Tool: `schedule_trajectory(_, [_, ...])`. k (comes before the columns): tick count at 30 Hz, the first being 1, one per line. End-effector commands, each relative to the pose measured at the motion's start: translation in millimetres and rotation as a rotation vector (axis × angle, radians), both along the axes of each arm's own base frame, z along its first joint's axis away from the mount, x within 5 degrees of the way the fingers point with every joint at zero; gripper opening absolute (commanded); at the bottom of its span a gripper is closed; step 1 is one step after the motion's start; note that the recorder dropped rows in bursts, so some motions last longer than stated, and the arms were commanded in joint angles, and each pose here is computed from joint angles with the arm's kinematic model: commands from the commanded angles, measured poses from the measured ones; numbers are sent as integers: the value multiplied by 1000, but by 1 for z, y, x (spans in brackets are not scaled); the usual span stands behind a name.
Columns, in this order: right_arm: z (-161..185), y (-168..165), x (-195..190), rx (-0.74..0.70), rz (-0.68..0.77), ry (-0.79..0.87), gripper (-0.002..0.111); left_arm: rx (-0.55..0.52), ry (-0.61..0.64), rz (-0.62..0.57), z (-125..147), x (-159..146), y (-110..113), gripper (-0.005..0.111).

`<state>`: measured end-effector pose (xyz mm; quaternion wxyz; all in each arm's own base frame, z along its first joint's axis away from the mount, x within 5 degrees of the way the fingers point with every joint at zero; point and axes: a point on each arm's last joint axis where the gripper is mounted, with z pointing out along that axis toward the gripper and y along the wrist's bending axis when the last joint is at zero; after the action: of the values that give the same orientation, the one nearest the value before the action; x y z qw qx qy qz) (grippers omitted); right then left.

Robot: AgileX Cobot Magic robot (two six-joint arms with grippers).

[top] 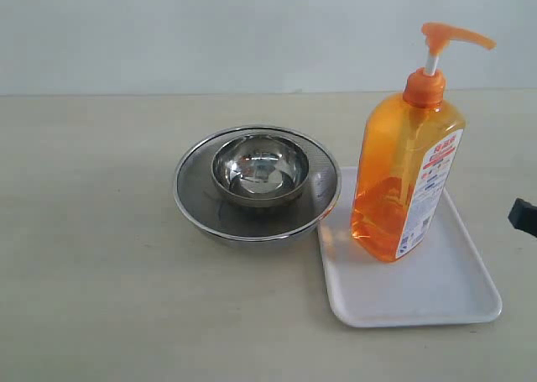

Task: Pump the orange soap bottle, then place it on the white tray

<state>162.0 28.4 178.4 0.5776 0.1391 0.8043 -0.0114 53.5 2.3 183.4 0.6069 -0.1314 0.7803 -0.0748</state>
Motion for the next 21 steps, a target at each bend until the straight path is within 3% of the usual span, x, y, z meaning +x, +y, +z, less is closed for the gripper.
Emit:
schedule_trajectory(1, [14,21,6,-96,260,-138,0,-4,3,0,-1,0,0,5])
schedule_trajectory(2, [22,31,9,-84,356,-201,0,-4,3,0,-1,0,0,5])
schedule_trajectory(6, [42,45,16,-84,453,-330,6,-4,3,0,-1,0,0,5])
schedule_trajectory(9, [51,49,18,-101,478,-386,26,-4,3,0,-1,0,0,5])
schedule_trajectory(13, [56,54,21,-117,513,-405,62,-4,3,0,-1,0,0,5])
schedule_trajectory(14, [56,55,22,-115,515,-397,65,-4,3,0,-1,0,0,5])
schedule_trajectory(21, [47,66,39,-101,531,-356,67,-4,3,0,-1,0,0,5])
